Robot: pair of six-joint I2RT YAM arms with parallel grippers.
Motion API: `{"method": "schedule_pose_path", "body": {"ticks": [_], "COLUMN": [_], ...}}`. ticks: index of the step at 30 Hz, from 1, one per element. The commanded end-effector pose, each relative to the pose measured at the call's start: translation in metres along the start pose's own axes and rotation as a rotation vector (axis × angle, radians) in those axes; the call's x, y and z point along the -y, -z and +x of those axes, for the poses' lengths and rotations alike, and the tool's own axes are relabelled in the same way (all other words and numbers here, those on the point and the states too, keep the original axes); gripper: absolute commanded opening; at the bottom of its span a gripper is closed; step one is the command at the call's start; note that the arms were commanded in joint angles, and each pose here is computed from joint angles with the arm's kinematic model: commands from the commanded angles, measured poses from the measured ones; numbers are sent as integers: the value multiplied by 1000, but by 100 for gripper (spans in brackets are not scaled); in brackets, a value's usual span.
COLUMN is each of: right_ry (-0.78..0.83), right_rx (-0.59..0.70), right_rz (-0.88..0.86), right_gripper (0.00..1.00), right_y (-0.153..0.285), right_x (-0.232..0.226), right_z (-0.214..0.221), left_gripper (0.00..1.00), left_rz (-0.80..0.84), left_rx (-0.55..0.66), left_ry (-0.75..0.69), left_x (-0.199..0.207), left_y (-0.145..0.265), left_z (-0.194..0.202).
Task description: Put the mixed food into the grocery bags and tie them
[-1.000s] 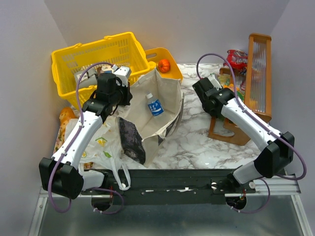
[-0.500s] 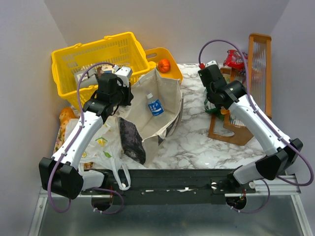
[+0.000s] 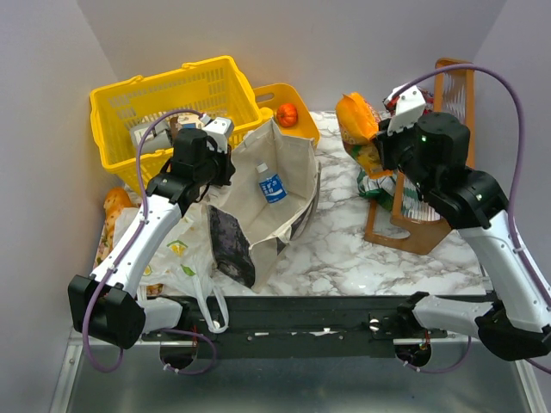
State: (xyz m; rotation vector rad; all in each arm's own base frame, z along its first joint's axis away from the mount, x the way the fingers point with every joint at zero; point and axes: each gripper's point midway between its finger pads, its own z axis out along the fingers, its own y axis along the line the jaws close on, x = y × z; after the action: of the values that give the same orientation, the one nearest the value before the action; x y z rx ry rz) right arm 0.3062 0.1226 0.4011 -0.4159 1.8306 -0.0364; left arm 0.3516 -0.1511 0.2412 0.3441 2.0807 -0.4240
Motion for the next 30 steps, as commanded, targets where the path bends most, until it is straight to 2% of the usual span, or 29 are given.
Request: {"method": "schedule_pose_path", "body": {"ticks": [1,4,7,10,14,15,18,22,28,30], "right_ry": [-55,-51,-56,-58,-91,-85,-101,-105,-92,-81], "right_rx": [362,467,516,471,318,242,19,-163,-281,-316], "right_rz": [-300,-487,-662,-759,-789,-773,-726,-729,-788,-797], "right_gripper": [1,1,1,1,1,1,1,1,1,15], "right_y": [31,48,58,45,3,-21,-52,-57,-49,-51], "right_x": [-47,-80,-117,-155,-192,-203,-216,-226,-257,-266], "right_z": [-88,-111,-123,-119,-85,-65,-11,40,71,78], "left_gripper": [0,0,0,0,0,0,0,0,0,0], "left_rz": [12,11,11,8,-1,-4,-20,-21,-12,-15], "left_rx": [-44,-42,-39,-41,-34,-32,-26,-23,-21,-21], "left_ry": [-7,-12,-11,-11,-16,-18,-23,-24,-20,-20], "left_x": [5,5,6,5,4,4,1,1,3,3], "left_y": [-1,-1,-1,-2,0,0,2,3,3,4], "left_z": [13,13,12,13,11,11,10,8,8,8]}}
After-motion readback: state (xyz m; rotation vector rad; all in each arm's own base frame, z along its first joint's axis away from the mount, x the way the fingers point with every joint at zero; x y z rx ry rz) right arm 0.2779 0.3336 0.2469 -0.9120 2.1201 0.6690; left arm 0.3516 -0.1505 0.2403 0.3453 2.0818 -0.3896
